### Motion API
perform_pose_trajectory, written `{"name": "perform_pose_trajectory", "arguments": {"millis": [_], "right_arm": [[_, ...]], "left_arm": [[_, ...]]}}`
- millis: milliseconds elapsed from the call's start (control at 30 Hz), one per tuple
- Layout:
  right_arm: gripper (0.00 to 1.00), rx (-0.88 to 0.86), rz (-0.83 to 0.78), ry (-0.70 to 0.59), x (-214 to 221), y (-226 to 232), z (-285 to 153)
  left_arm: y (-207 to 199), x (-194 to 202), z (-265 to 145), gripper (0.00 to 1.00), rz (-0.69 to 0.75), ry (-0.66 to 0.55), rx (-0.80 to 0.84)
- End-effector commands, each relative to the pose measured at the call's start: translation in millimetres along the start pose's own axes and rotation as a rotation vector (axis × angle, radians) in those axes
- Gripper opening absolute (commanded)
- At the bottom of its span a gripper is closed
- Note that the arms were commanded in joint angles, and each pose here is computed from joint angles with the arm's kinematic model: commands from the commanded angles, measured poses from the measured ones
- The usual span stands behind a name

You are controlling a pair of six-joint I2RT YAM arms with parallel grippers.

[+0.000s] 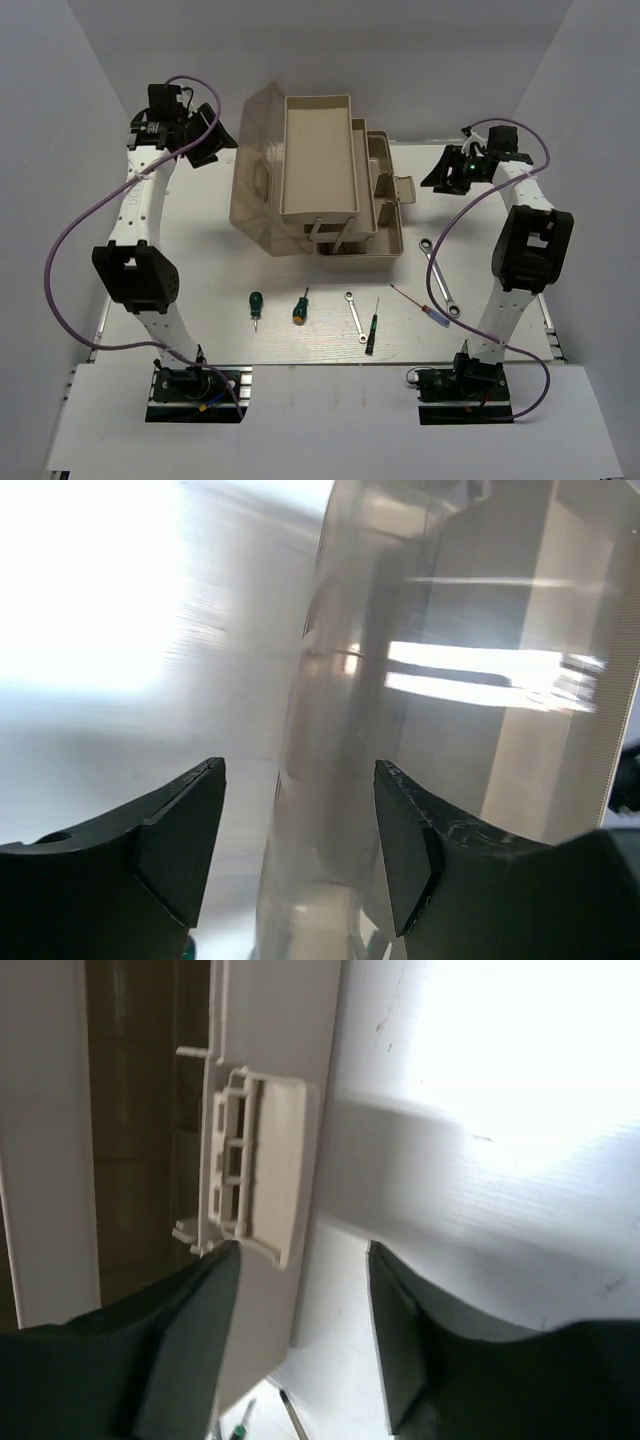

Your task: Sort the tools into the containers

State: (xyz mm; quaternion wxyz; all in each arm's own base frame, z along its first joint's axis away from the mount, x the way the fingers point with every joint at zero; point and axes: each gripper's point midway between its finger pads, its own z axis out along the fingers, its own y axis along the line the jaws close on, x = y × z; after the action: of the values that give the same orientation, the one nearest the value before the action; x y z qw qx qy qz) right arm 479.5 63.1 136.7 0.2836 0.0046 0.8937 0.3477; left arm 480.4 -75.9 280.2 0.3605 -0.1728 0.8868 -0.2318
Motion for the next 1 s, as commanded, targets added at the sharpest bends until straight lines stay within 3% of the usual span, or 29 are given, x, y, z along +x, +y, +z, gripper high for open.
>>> {"name": "perform_pose_trajectory", "arguments": {"millis": [0, 100, 267, 367, 400, 533, 600, 767, 867, 967], "right_arm": [[0.62, 0.007, -0.121, -0.032, -3.3, 15.6, -32.9], [0.74, 0.094, -0.187, 0.019, 10.5, 5.6, -45.8], [0.71, 0.255, -0.328, 0.160, 54.5, -28.9, -62.2], [0.66, 0.299, -0.400, 0.223, 82.7, -38.4, -69.9], [0.63, 0.328, -0.423, 0.251, 93.5, -44.1, -75.1], [0.54, 0.352, -0.488, 0.371, 137.0, -46.7, -80.6], [0.53, 0.371, -0.522, 0.445, 166.6, -49.7, -83.0], [0.53, 0.396, -0.584, 0.517, 202.2, -45.5, -77.1], [0.56, 0.469, -0.576, 0.527, 205.4, -54.7, -72.8], [0.56, 0.573, -0.556, 0.551, 208.5, -68.7, -70.6]], "left_arm": [[-5.5, -18.4, -62.1, 0.71, 0.051, -0.152, -0.054], [-4.4, -28.4, -96.6, 0.71, 0.081, -0.239, -0.085], [-6.3, -8.8, -122.9, 0.65, 0.155, -0.249, -0.087], [-11.6, 7.8, -130.2, 0.44, 0.204, -0.241, -0.017], [-10.1, 21.7, -124.9, 0.29, 0.225, -0.200, 0.012], [-24.7, 59.1, -130.2, 0.10, 0.291, -0.134, 0.133], [-21.0, 86.5, -124.9, 0.10, 0.300, -0.064, 0.166], [-17.1, 139.2, -131.5, 0.51, 0.331, 0.029, 0.237], [-15.1, 159.7, -133.3, 0.64, 0.341, 0.063, 0.255], [-17.8, 166.2, -141.6, 0.66, 0.369, 0.056, 0.268]]}}
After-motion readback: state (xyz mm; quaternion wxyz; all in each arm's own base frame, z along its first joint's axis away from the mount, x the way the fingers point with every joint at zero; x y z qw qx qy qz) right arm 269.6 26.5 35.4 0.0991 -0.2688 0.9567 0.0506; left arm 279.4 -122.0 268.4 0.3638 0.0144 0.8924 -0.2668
